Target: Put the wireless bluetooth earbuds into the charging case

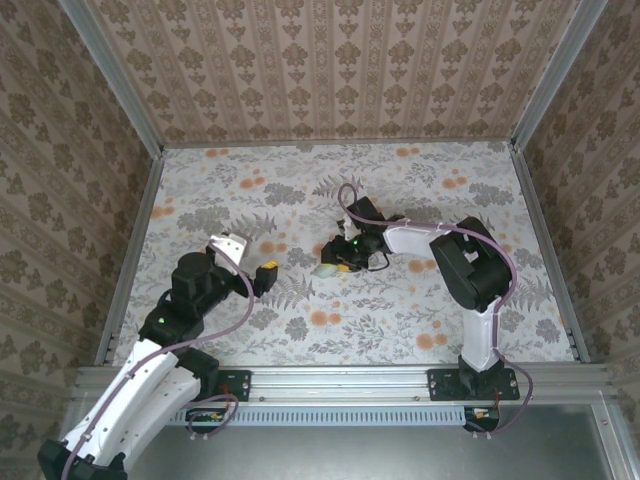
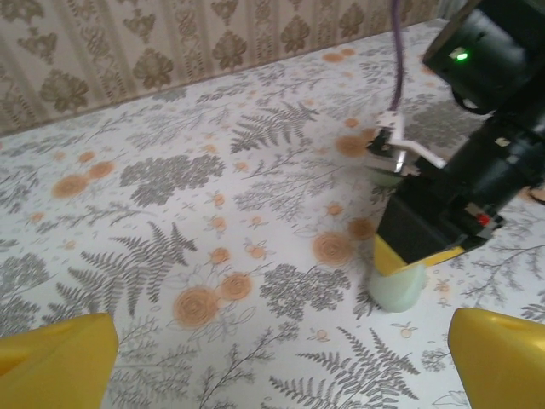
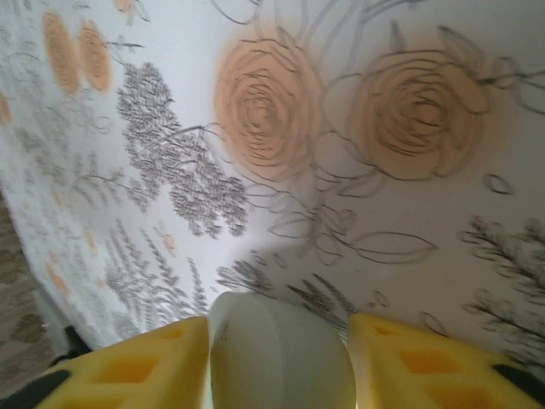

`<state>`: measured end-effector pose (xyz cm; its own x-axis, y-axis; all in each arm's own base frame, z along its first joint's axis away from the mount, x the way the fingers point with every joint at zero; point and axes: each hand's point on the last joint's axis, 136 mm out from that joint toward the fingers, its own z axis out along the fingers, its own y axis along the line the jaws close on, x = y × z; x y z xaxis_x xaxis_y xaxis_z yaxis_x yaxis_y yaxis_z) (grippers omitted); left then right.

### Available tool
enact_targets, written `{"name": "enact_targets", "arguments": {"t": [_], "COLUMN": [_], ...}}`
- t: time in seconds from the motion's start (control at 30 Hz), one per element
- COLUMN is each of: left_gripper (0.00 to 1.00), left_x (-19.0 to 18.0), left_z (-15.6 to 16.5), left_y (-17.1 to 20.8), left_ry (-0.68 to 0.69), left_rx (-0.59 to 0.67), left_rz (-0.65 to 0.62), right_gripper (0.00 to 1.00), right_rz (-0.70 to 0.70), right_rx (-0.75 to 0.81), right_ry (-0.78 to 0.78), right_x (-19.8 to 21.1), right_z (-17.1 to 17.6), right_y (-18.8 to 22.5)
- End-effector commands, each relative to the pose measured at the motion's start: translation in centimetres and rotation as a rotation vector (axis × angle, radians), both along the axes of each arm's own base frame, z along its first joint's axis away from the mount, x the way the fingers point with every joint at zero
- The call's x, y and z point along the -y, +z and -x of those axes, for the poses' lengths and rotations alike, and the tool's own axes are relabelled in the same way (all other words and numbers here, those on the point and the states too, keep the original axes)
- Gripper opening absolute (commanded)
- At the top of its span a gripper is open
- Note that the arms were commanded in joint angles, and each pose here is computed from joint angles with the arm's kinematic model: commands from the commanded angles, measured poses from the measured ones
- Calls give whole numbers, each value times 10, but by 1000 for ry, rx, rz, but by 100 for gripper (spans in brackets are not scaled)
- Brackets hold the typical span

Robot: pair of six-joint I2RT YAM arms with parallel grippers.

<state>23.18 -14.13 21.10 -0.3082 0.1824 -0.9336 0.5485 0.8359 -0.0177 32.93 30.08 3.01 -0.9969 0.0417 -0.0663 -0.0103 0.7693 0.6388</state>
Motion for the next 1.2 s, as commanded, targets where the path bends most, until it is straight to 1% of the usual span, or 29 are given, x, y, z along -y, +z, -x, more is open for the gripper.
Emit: {"name": "enact_targets", "arguments": {"t": [0.0, 0.07, 0.17, 0.23, 0.3, 0.4, 0.47, 0.5, 0.57, 0.63, 0.73, 0.87, 0.97, 1.07, 1.17], "left_gripper": [100, 100, 100, 100, 100, 100, 100, 100, 100, 100, 100, 100, 100, 100, 100], "left_x": [-18, -32, -44, -52, -63, -85, -89, -91, -101, -113, -135, -154, -159, -161, -155], "left_z": [-7, -16, -27, -37, -47, -65, -74, -78, -87, -95, -101, -104, -106, -108, -111], "left_y": [1, 4, 11, 16, 20, 22, 22, 22, 17, 8, -14, -41, -58, -71, -82], "left_ry": [103, 171, 223, 259, 307, 422, 416, 419, 458, 509, 589, 661, 680, 688, 647], "left_rx": [-15, -16, -17, -19, -20, -26, -8, 14, 51, 66, 34, 9, -10, -8, 7], "left_rz": [-2, -6, -13, -16, -20, -21, -41, -57, -94, -135, -196, -203, -192, -186, -197], "right_gripper": [53, 59, 71, 83, 100, 100, 100, 100, 100, 100, 100, 100, 100, 100, 100], "right_rz": [119, 175, 247, 297, 350, 455, 548, 600, 708, 772, 847, 875, 865, 841, 814], "right_rx": [60, 101, 182, 256, 345, 489, 593, 672, 780, 861, 930, 1025, 1049, 1039, 1041], "right_ry": [-3, -4, -9, -20, -43, -87, -129, -165, -246, -269, -352, -413, -481, -568, -632], "right_x": [21, 32, 52, 67, 86, 121, 149, 166, 198, 221, 250, 275, 294, 311, 322], "right_z": [0, 0, -2, -5, -8, -12, -18, -20, -28, -30, -28, -25, -23, -24, -26], "right_y": [25, 41, 72, 96, 121, 153, 166, 178, 182, 180, 174, 161, 149, 139, 131]}}
